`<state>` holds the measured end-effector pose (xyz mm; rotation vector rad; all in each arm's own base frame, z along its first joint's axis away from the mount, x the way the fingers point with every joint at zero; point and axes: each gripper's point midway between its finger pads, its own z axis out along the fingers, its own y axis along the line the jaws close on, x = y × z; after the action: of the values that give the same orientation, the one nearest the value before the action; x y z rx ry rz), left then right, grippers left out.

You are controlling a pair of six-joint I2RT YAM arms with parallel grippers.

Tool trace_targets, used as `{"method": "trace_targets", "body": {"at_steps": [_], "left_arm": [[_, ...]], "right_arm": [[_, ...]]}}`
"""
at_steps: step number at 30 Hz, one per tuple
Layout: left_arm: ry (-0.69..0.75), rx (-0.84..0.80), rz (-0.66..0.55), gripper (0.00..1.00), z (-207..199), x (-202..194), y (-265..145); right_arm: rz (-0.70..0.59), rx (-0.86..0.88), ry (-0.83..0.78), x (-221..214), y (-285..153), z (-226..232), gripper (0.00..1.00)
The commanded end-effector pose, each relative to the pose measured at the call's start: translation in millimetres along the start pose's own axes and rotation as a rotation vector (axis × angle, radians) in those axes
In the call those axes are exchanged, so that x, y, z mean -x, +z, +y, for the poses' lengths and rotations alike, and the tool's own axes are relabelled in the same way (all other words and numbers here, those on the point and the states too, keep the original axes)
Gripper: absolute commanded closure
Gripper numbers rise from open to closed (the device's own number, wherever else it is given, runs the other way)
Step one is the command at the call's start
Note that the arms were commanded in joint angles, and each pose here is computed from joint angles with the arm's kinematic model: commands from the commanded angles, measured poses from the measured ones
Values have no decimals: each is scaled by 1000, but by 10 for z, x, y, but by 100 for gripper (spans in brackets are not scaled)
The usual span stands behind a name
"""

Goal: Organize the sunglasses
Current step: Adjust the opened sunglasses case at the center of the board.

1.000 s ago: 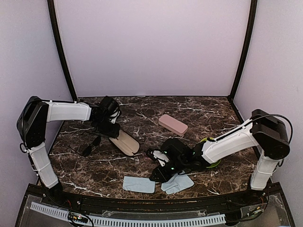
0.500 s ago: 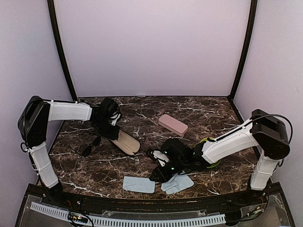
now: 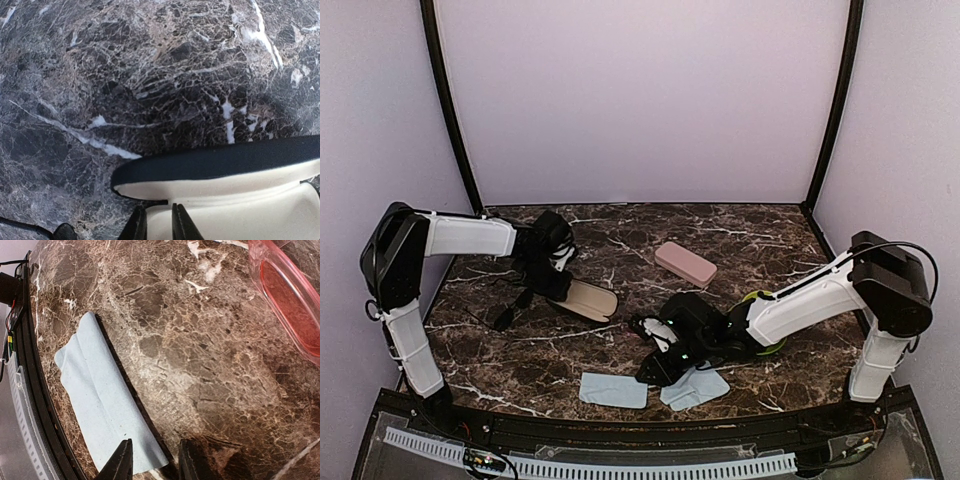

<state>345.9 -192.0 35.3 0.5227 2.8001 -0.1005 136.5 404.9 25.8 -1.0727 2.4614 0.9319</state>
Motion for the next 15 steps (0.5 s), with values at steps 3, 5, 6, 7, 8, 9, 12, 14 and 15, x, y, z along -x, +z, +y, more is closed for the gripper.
{"method": "trace_targets", "body": {"at_steps": [3, 5, 6, 7, 8, 9, 12, 14, 15], "left_arm": [[-21, -12, 46, 84, 19, -208, -118], [-24, -14, 44, 85, 18, -222, -135], [-24, -18, 44, 85, 11, -231, -144], [-24, -21, 42, 86, 5, -234, -152], [-28, -23, 41, 86, 0, -243, -160], [-25, -25, 37, 86, -20, -245, -171], [-14, -30, 36, 86, -81, -290, -168], [-4, -29, 41, 86, -118, -327, -158], [1, -28, 47, 86, -139, -353, -151]], "right_arm": [[5, -3, 6, -44, 16, -45, 67], [5, -2, 5, -38, 18, -42, 67], [6, -2, 5, -42, 21, -43, 67], [5, -2, 5, -38, 19, -42, 67], [6, -2, 5, -39, 21, -44, 67], [7, -3, 5, -40, 25, -46, 67], [6, -2, 6, -35, 23, -43, 67], [6, -3, 5, -38, 24, -44, 67], [5, -3, 5, -36, 22, -44, 67]]}}
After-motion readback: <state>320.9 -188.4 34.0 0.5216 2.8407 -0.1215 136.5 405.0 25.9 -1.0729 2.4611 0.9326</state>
